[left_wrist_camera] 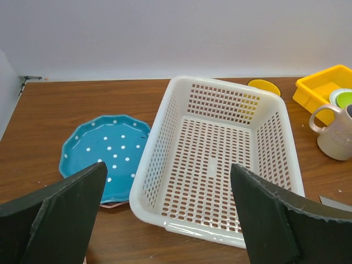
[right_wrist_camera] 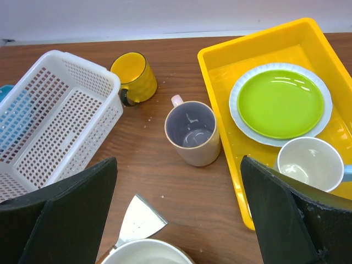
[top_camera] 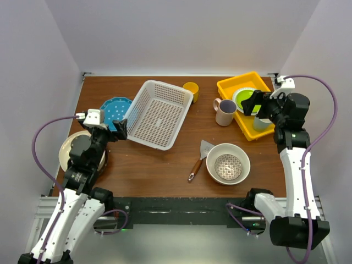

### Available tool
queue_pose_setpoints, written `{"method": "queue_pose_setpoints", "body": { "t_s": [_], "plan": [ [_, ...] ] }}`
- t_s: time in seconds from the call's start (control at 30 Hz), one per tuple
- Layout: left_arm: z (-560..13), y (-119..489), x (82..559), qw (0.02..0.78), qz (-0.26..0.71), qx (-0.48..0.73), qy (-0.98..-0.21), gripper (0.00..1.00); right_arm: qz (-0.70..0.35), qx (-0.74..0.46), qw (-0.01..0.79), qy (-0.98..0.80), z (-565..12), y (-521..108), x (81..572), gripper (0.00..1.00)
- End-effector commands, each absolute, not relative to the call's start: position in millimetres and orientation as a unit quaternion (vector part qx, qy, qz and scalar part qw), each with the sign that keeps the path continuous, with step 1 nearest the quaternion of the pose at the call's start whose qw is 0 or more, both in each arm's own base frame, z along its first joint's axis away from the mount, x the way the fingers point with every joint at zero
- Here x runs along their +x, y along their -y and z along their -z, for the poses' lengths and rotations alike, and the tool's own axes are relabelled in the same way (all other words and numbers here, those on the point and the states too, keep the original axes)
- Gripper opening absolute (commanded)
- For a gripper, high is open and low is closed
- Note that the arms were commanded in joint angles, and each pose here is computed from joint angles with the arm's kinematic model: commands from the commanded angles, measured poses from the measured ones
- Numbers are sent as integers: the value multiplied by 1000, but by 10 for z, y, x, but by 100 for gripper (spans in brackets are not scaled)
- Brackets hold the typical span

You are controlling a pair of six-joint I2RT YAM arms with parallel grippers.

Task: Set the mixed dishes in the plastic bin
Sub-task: Pick up the plate at the center of the board.

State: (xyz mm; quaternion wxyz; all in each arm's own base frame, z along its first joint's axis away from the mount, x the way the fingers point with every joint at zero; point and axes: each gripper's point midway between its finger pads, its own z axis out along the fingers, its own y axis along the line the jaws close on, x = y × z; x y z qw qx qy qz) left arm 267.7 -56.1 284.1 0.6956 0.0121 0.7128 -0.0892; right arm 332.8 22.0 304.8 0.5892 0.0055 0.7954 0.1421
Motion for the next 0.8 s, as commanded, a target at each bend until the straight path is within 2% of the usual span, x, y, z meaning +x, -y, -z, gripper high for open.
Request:
{"method": "queue_pose_setpoints", "body": {
  "t_s": [0.0, 0.1, 0.23, 0.3, 0.43, 0.53, 0.67, 0.77],
  "plan": [
    [-2937, 625, 2693, 707, 110, 12, -698, 100, -153, -1, 601, -785, -3157, -256, 3319, 98],
    [-2944, 647, 2693, 705, 117, 11, -700, 98, -184, -55, 595, -781, -3162, -438, 3247, 98],
    [-2962, 725, 2699, 695, 141, 8, -705, 95, -265, -201, 577, -746, -3091, -863, 3015, 98],
    [-2964, 746, 2751, 685, 149, -4, -713, 95, -287, -237, 574, -730, -3067, -967, 2929, 98],
    [-2960, 714, 2906, 668, 154, -21, -728, 95, -292, -282, 565, -718, -2911, -1047, 2841, 98],
    [-3018, 391, 3088, 667, 158, -61, -725, 95, -285, -301, 558, -719, -2778, -1067, 2822, 98],
    [-3025, 272, 3319, 647, 199, -91, -731, 93, -273, -331, 550, -717, -2689, -1097, 2766, 98],
    [-2958, 108, 3498, 635, 191, -111, -740, 92, -279, -360, 537, -711, -2617, -1169, 2708, 98]
  ]
}}
